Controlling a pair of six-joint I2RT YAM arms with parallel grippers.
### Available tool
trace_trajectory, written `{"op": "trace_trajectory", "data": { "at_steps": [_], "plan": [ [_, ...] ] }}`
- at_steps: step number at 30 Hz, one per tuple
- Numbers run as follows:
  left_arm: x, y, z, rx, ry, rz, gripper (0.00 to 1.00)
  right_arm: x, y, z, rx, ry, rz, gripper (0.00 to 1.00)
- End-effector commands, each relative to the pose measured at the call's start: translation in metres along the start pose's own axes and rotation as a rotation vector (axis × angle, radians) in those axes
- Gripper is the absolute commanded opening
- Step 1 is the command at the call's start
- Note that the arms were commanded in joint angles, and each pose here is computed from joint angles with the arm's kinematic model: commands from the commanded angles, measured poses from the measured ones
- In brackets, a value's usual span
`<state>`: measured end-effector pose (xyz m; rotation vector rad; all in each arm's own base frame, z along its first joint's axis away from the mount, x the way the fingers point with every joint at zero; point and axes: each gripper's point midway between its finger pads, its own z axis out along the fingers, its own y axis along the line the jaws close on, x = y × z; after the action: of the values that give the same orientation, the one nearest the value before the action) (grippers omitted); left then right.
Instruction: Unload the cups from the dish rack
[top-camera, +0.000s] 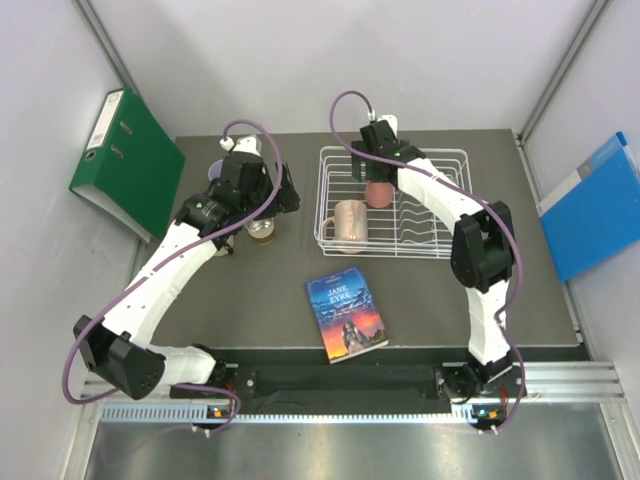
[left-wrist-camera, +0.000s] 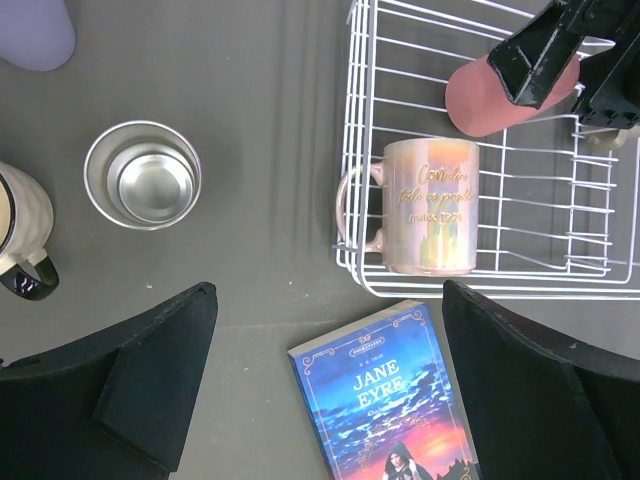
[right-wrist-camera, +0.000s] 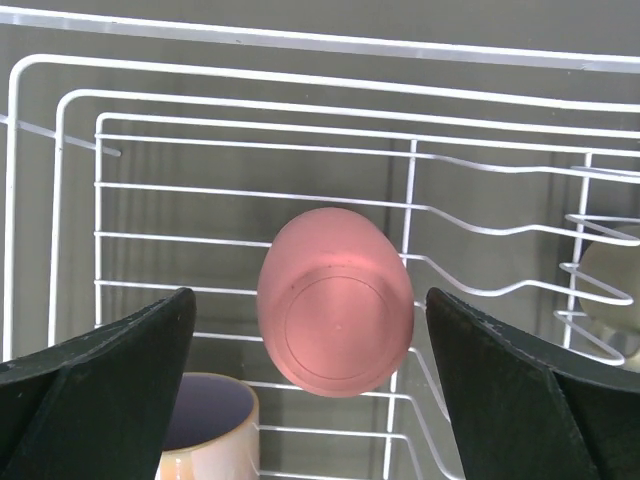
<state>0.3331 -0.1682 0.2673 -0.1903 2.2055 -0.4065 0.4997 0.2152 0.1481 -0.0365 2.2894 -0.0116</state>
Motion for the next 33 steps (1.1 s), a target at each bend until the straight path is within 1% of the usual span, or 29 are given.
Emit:
{"op": "trace_trajectory", "data": {
  "at_steps": [1,2,4,5,7,8,10,11,12,13,14,16,17,18,21,26,31,33],
  "plan": [
    [-0.008,0.0,-0.001,0.001,-0.04,0.014,0.99,-0.017,0.011,0.0,-0.027,-0.043,0.015,0.93],
    [-0.008,0.0,0.0,0.002,-0.04,0.02,0.99,-0.015,0.011,0.001,-0.027,-0.037,0.015,0.89],
    [-0.006,0.001,0.001,-0.002,-0.037,0.021,0.99,-0.01,0.01,0.004,-0.022,-0.025,0.014,0.84],
    [-0.007,0.001,0.002,-0.003,-0.037,0.021,0.99,-0.009,0.009,0.005,-0.022,-0.019,0.016,0.77],
    [-0.005,0.001,0.003,-0.003,-0.034,0.022,0.99,-0.005,0.009,0.005,-0.018,-0.009,0.016,0.69],
    [-0.005,0.001,0.003,-0.002,-0.033,0.02,0.99,-0.005,0.009,0.005,-0.018,-0.006,0.018,0.63],
    [-0.004,0.002,0.005,-0.005,-0.031,0.018,0.99,-0.003,0.008,0.005,-0.015,-0.002,0.017,0.57],
    [-0.002,0.001,0.006,-0.003,-0.023,0.019,0.99,-0.002,0.008,0.005,-0.015,0.002,0.014,0.5],
    [0.0,0.002,0.007,-0.006,-0.018,0.018,0.99,-0.002,0.007,0.005,-0.012,0.001,0.015,0.46],
    [0.001,0.002,0.007,-0.004,-0.015,0.017,0.99,-0.002,0.008,0.004,-0.014,0.003,0.014,0.4],
    [0.002,0.002,0.008,-0.002,-0.012,0.014,0.99,-0.001,0.007,0.003,-0.014,0.003,0.012,0.27],
    [0.004,0.003,0.009,-0.004,-0.01,0.012,0.99,-0.002,0.008,0.001,-0.02,0.001,0.015,0.14],
    [0.005,0.003,0.009,-0.004,-0.009,0.008,0.99,-0.004,0.007,-0.002,-0.023,-0.004,0.019,0.03],
    [0.005,0.003,0.009,-0.001,-0.011,0.007,0.99,-0.005,0.008,-0.003,-0.025,-0.005,0.02,0.0],
    [0.003,0.003,0.009,0.001,-0.019,0.001,0.99,-0.015,0.007,-0.015,-0.039,-0.037,0.036,0.0],
    [-0.003,0.001,0.011,0.001,-0.044,-0.007,0.99,-0.051,0.016,-0.055,-0.127,-0.134,0.089,0.0],
    [-0.019,-0.002,0.014,-0.002,-0.105,-0.02,0.98,-0.076,0.02,-0.095,-0.218,-0.192,0.143,0.0],
    [-0.026,-0.005,0.014,0.001,-0.126,-0.026,0.98,-0.079,0.023,-0.107,-0.254,-0.202,0.154,0.0]
  ]
}}
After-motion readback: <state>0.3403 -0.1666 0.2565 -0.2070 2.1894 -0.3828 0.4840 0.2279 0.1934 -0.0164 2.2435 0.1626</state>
